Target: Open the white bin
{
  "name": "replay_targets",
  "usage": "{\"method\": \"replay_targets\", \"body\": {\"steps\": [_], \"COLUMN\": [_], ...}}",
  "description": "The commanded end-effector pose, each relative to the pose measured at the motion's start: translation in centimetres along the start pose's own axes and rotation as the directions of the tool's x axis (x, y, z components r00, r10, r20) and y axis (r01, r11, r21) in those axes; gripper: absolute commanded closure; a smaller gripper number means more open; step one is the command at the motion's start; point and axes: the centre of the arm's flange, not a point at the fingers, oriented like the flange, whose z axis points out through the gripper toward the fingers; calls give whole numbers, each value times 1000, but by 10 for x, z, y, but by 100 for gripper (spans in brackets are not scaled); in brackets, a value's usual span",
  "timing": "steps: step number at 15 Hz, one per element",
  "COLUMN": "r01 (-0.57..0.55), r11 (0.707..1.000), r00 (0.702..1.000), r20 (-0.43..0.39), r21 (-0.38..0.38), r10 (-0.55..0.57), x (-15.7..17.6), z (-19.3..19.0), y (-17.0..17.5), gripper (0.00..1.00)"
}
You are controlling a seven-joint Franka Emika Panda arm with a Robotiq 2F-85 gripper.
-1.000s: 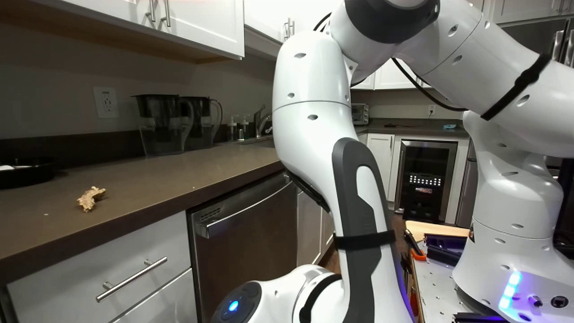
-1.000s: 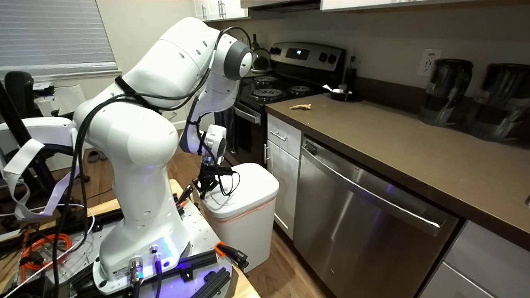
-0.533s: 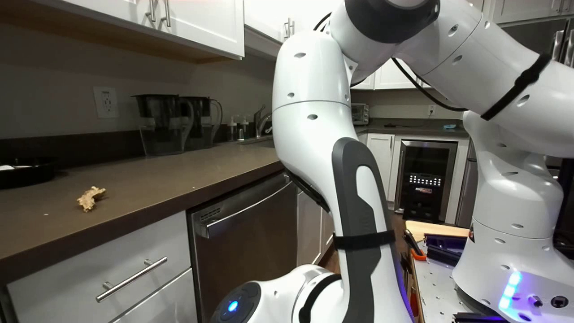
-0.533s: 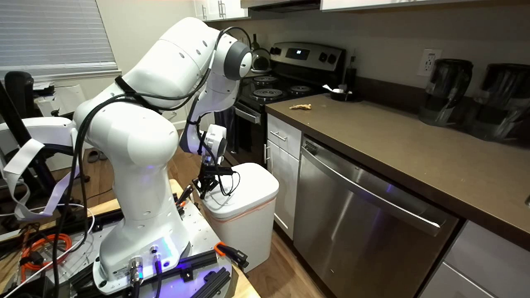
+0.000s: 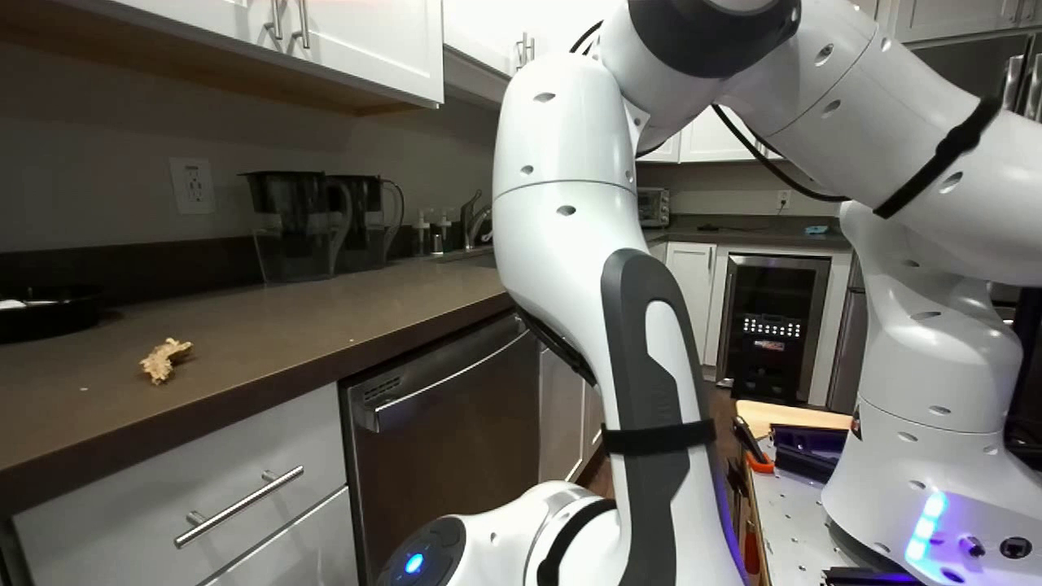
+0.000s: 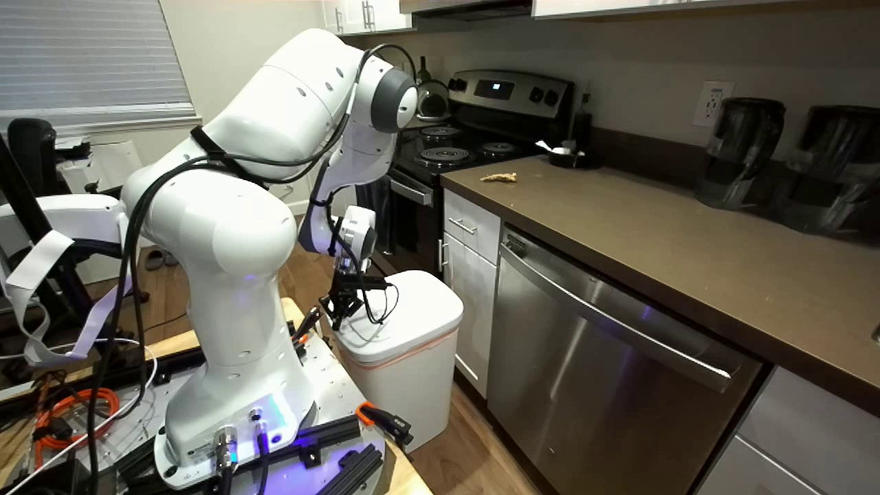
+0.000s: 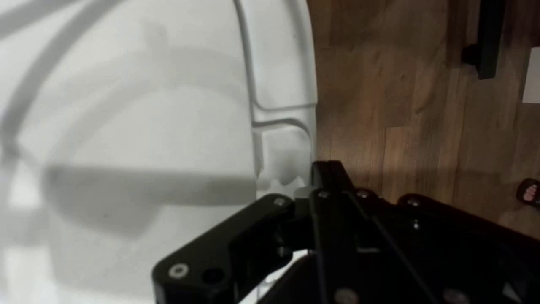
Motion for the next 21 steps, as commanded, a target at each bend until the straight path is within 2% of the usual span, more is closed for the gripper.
{"method": "replay_targets", "body": {"steps": [1,4,9,16,18,21], "r01": [40,52,84,147,147,110], "r11": [999,998,996,982,983,991], "r00": [998,998,996,985,985,993], "r20": [39,45,-21,-77,-76,-30], "r21": [-18,-20,-41,-119,-111,-70], "r10": [-39,-51,-85,-156,-155,-112], "x": [-1,-1,-1,1,3,2], "z": [-10,-10,-5,-7,-14,-27], "y": [3,4,1,-4,-3,2], "gripper": [95,95,95,95,95,95]}}
